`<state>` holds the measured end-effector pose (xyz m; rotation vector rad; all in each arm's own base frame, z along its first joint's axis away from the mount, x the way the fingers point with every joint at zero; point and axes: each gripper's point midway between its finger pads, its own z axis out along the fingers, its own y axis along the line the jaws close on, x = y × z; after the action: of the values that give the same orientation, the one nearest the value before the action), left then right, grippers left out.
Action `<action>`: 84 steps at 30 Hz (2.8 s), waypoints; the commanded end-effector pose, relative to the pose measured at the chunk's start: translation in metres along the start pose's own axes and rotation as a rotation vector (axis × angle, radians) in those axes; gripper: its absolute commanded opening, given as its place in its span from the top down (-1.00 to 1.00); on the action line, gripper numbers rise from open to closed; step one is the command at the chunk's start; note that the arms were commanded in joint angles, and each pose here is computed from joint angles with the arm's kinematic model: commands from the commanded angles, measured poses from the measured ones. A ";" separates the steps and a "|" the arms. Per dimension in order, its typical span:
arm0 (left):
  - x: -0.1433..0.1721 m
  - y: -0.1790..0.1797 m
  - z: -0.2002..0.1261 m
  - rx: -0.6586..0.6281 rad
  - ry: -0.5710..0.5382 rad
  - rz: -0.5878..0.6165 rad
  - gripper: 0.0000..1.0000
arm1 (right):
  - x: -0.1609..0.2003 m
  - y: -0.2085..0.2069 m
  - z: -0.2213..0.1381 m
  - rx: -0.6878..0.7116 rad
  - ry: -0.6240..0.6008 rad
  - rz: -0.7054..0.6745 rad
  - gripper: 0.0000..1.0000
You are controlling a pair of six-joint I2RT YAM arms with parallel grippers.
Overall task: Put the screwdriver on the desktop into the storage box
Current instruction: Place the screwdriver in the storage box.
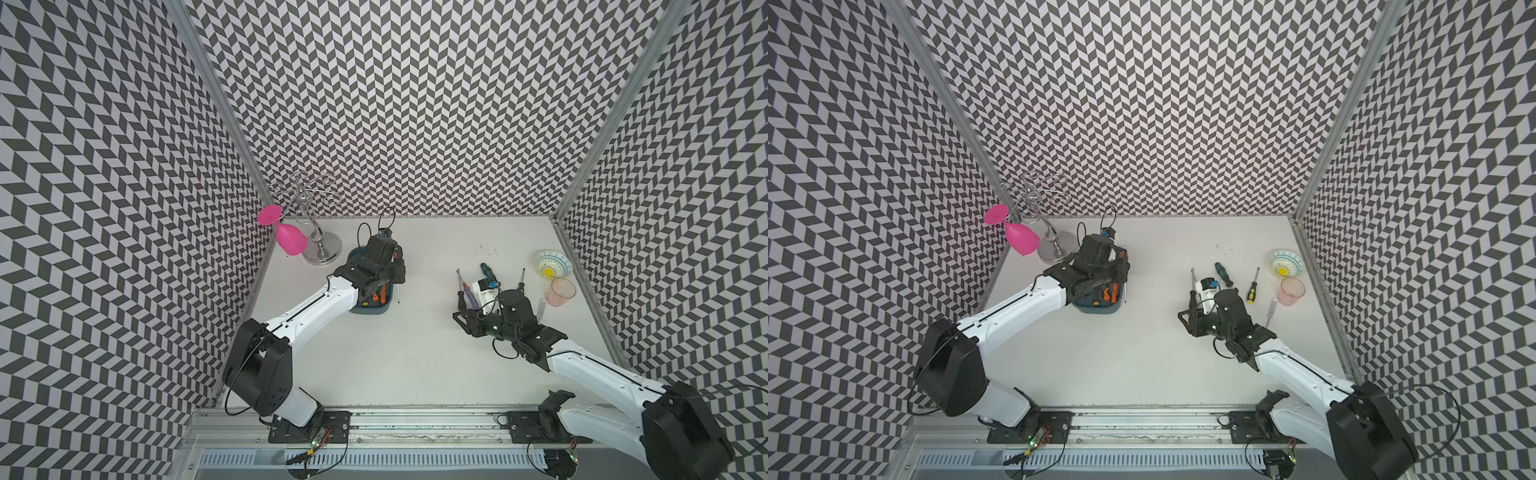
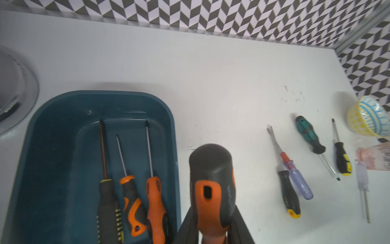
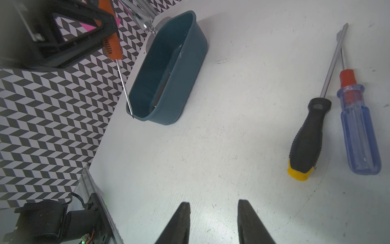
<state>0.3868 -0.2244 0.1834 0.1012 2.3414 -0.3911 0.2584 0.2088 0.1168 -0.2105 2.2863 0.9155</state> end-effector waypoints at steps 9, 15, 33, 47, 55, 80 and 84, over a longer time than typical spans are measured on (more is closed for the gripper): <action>-0.015 0.062 0.032 -0.294 0.068 0.070 1.00 | -0.001 -0.007 0.000 0.010 -0.017 0.001 0.19; -0.032 0.091 0.043 -0.406 0.054 0.066 1.00 | 0.000 -0.009 -0.001 0.012 -0.020 0.008 0.19; 0.003 0.159 0.070 -0.642 0.178 0.102 0.96 | 0.002 -0.011 0.000 0.006 -0.015 0.018 0.19; 0.035 0.170 0.089 -0.666 0.274 0.133 0.59 | 0.003 -0.014 0.004 0.009 -0.007 0.030 0.19; 0.033 0.166 0.089 -0.650 0.279 0.122 0.29 | 0.002 -0.016 0.004 0.015 -0.008 0.031 0.19; 0.004 0.071 0.018 -0.266 0.088 0.009 0.11 | -0.008 -0.030 0.003 0.126 -0.005 0.044 0.17; 0.014 0.053 0.006 -0.160 0.060 -0.032 0.11 | -0.011 -0.037 0.004 0.173 -0.003 0.050 0.15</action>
<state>0.3971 -0.1569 0.1452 0.0077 2.4685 -0.0516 0.2705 0.1878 0.0950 -0.1042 2.3790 0.7966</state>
